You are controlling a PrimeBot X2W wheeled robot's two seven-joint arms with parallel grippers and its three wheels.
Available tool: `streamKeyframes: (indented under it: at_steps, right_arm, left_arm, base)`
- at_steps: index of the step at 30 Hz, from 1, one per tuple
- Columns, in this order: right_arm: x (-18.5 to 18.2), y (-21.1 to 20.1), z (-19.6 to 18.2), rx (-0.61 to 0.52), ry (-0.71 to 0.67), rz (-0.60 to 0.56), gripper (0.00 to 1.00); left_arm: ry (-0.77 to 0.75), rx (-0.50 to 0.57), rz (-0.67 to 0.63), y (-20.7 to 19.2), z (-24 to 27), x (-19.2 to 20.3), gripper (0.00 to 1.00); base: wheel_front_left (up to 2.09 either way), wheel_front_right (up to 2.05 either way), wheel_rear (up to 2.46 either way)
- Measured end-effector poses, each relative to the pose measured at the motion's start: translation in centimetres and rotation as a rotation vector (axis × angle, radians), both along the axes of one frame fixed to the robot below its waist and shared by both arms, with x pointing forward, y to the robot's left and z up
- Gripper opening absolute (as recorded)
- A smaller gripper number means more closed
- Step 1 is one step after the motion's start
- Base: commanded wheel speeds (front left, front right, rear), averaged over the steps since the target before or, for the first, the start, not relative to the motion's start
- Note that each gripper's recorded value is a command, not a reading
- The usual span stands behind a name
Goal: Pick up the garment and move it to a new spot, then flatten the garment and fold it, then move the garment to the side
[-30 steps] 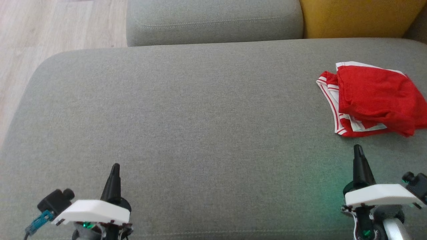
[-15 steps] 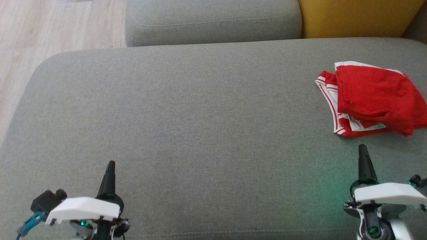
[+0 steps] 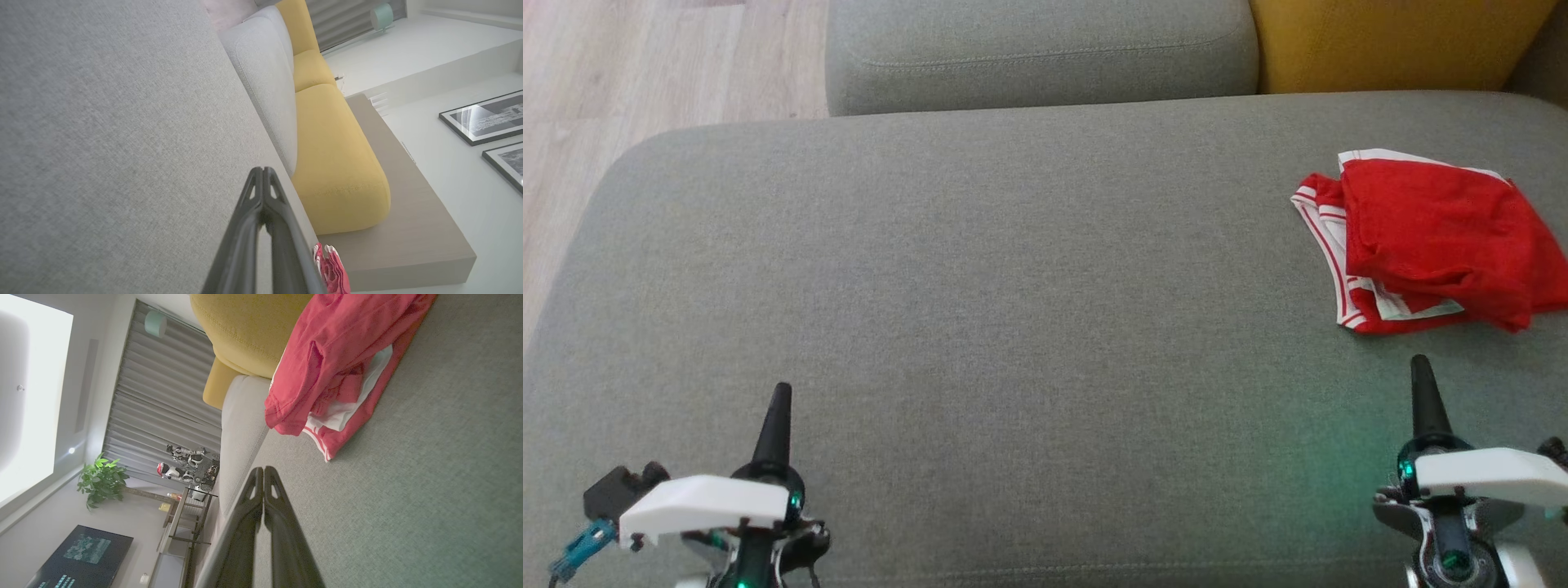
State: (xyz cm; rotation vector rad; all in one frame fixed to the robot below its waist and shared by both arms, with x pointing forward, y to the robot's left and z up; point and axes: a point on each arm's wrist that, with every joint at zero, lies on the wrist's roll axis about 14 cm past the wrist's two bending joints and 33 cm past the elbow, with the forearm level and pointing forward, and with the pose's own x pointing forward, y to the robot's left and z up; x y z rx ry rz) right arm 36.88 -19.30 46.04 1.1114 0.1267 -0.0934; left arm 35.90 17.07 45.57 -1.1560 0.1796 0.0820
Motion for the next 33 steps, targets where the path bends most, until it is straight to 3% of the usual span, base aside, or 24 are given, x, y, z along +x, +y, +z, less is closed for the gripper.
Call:
streamKeyframes:
  at_steps: [33]
  right_arm:
    - [0.3, -1.4, 1.2, 0.397, -0.050, -0.069, 0.00]
  left_arm:
    - [-0.055, -0.366, 0.053, 1.3, 1.5, 1.1, 0.00]
  base:
    - [0.00, 0.00, 0.00]
